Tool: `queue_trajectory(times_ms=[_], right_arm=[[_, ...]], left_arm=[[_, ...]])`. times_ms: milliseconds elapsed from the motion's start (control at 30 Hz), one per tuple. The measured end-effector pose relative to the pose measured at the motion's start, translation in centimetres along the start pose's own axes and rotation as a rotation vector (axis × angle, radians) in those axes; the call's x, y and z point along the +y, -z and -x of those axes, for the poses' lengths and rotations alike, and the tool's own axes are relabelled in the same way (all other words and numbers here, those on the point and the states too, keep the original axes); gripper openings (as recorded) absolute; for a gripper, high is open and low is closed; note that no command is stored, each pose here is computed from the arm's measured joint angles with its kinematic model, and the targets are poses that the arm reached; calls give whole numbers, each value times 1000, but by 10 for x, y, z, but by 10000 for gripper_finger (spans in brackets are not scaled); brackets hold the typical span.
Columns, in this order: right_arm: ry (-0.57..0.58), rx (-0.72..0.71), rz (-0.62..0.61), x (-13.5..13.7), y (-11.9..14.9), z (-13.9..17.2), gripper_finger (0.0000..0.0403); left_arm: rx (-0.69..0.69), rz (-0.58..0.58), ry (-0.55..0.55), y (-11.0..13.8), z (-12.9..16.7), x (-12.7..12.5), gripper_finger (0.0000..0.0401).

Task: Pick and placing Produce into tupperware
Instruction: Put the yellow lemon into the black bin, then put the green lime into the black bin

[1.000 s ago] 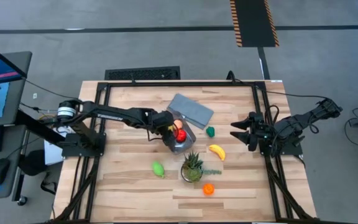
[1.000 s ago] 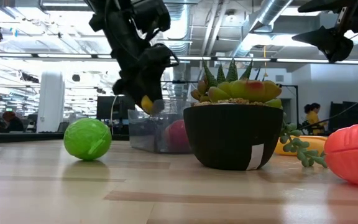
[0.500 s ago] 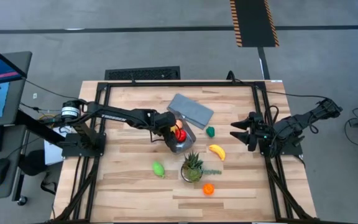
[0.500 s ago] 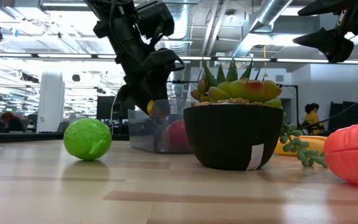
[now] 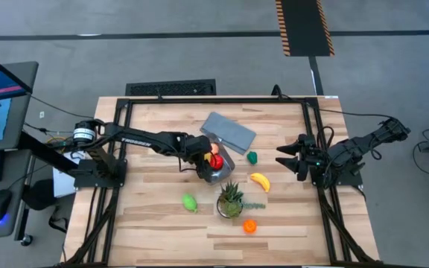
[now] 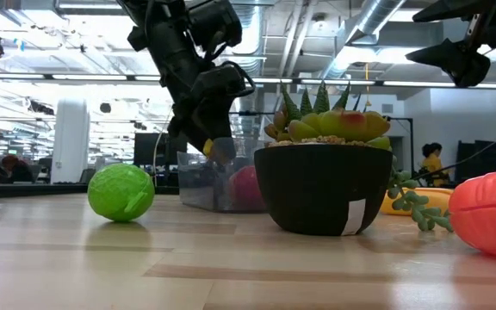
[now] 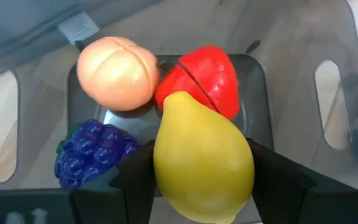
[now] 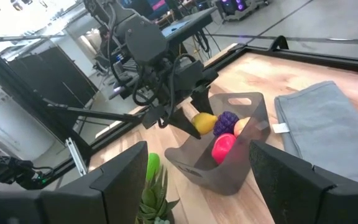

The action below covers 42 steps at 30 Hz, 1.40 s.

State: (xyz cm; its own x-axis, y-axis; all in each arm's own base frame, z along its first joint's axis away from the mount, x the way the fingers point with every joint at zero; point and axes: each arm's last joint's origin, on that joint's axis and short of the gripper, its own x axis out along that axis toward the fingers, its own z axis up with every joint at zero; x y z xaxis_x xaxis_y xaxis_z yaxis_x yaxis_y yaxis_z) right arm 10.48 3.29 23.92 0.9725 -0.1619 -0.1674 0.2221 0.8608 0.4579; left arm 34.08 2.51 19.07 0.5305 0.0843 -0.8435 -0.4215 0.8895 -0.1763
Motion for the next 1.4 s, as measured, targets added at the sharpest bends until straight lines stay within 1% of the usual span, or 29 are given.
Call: queue_trajectory(times_ms=[233, 500, 1000, 1267, 1400], right_arm=[[0, 0, 0, 0, 0, 0, 301], [8, 12, 9, 0, 2, -2, 301], [7, 10, -2, 0, 1, -2, 301], [10, 14, -8, 1, 2, -2, 301], [16, 23, -5, 1, 3, -4, 301]], left_arm=[[-24, -77, -38, 3, 1, -9, 204], [-27, -129, -44, 5, 1, -12, 204], [-6, -123, 9, 5, 1, -13, 205], [-5, -111, 14, 5, 1, -13, 233], [-7, -110, 16, 5, 1, -14, 241]])
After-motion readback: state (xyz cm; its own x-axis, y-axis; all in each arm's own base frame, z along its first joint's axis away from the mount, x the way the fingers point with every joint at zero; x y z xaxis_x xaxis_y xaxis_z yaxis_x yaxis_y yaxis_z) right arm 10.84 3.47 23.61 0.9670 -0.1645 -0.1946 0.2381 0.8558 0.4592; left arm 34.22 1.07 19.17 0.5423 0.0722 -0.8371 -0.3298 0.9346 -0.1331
